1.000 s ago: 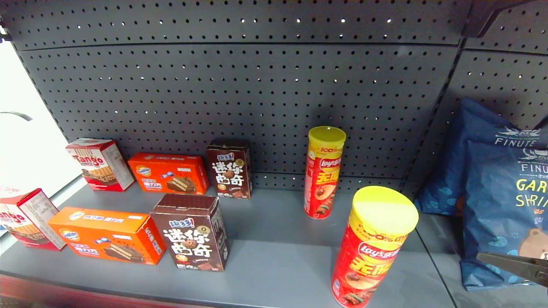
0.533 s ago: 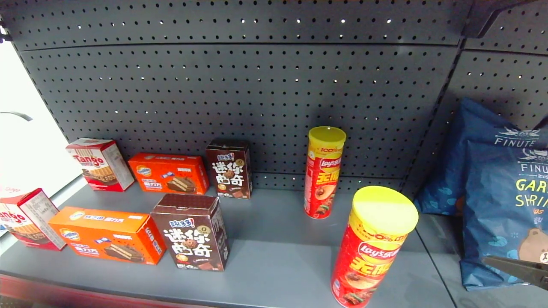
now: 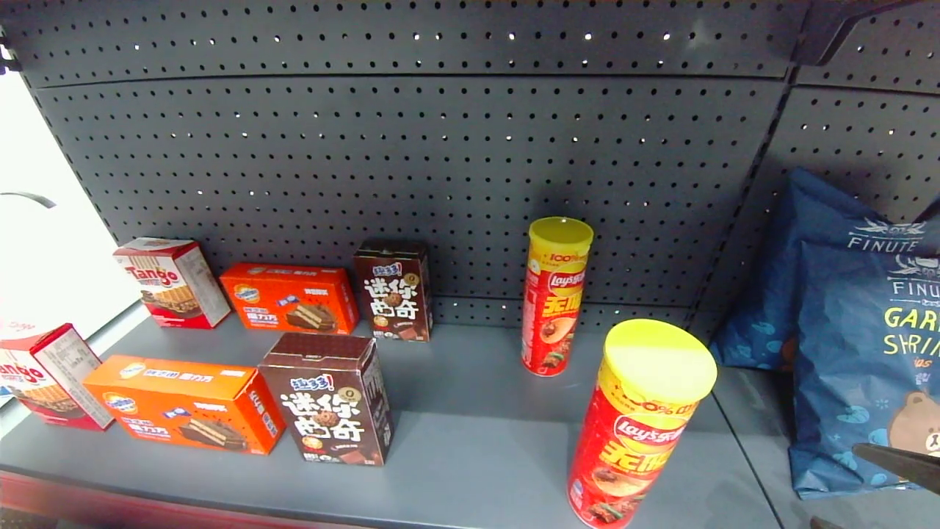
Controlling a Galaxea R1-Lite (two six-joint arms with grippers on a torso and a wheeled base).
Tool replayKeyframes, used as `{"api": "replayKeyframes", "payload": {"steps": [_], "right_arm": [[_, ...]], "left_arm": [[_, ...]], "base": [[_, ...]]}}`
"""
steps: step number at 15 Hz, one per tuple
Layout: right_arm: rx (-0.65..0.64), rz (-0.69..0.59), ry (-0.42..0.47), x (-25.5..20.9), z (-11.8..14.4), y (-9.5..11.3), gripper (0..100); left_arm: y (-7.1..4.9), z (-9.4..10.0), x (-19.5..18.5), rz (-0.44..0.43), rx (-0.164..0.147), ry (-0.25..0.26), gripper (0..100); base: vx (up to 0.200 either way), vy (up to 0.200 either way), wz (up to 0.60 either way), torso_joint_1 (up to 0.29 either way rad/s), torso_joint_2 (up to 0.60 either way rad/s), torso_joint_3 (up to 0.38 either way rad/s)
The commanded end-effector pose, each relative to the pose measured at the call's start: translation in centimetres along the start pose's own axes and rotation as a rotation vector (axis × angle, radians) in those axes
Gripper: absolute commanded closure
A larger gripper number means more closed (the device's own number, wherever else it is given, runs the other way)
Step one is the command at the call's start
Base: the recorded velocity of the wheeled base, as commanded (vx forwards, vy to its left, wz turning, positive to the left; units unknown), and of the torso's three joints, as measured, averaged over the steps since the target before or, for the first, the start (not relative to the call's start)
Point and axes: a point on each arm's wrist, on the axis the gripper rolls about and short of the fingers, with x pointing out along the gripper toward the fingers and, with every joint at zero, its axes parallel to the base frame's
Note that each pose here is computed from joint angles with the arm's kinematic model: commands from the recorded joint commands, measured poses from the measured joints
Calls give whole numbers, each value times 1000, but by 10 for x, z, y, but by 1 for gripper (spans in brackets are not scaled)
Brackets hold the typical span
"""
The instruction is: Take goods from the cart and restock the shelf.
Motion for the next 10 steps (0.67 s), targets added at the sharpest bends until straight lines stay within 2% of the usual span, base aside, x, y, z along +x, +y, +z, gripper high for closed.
{"api": "replayKeyframes", "payload": {"steps": [1, 2, 3, 7, 9, 10], "right_arm": [[-1, 4, -10, -1, 1, 0, 0], [-1, 4, -10, -1, 1, 0, 0], [-1, 6, -12, -2, 1, 1, 0], [-3, 19, -19, -2, 3, 1, 0], [-3, 31, -18, -2, 2, 1, 0], [-5, 31, -27, -4, 2, 2, 0]], "left_arm": [[0, -1, 0, 1, -1, -4, 0], [0, -1, 0, 1, -1, -4, 0], [0, -1, 0, 0, 0, -4, 0], [0, -1, 0, -1, -3, -3, 0], [0, -2, 0, -1, -13, -1, 0], [0, -2, 0, -1, -31, -3, 0]], "base": [[0, 0, 0, 0, 0, 0], [0, 0, 0, 0, 0, 0], [0, 0, -600, -2, -2, -7], [0, 0, 0, 0, 0, 0], [0, 0, 0, 0, 0, 0], [0, 0, 0, 0, 0, 0]]}}
